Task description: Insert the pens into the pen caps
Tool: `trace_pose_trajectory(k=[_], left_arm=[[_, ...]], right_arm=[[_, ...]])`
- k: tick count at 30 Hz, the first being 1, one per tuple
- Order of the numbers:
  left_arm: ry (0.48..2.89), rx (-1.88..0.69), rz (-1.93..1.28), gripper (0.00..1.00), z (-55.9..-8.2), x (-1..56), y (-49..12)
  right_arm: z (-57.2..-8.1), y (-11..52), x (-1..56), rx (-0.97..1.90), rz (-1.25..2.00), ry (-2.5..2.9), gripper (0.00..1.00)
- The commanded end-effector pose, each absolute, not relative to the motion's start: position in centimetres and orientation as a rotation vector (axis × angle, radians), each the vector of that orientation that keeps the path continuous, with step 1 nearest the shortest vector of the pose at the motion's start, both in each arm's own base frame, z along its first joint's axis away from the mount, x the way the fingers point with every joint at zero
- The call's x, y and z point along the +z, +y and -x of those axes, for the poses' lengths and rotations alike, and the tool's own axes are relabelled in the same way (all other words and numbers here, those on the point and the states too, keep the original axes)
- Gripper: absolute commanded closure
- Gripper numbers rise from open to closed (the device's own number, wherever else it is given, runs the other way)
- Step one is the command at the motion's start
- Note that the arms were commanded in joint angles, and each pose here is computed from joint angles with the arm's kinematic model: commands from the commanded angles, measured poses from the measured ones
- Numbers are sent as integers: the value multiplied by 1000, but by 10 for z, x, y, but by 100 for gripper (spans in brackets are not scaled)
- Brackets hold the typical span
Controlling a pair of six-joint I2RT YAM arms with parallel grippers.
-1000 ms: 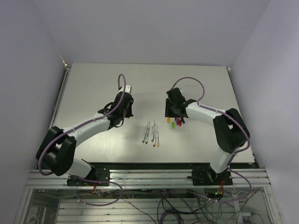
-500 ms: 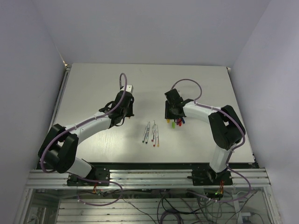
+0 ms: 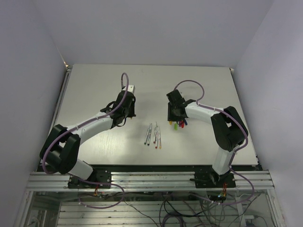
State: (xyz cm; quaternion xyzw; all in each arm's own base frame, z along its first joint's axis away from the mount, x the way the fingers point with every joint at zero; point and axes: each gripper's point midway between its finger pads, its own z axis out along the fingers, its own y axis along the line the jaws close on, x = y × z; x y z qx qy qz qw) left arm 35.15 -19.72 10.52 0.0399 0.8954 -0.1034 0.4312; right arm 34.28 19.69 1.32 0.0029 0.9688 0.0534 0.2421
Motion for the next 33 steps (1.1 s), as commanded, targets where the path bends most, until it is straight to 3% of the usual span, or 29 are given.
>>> trace_pose_trajectory(k=[1, 5, 9, 17, 33], left_arm=[[2194, -298, -104, 93, -363, 118, -204], [2199, -304, -105, 93, -364, 115, -205], [2205, -310, -125, 93, -364, 113, -207], [2187, -342, -255, 93, -363, 119, -216], [1950, -651, -344, 93, -364, 180, -262]], right_arm=[[-325, 186, 3, 77, 0, 2722, 70], [-322, 185, -5, 63, 2, 2745, 79], [-320, 185, -11, 56, 11, 2769, 100], [-339, 196, 14, 145, 31, 2654, 100], [-449, 218, 183, 616, -35, 2007, 100]])
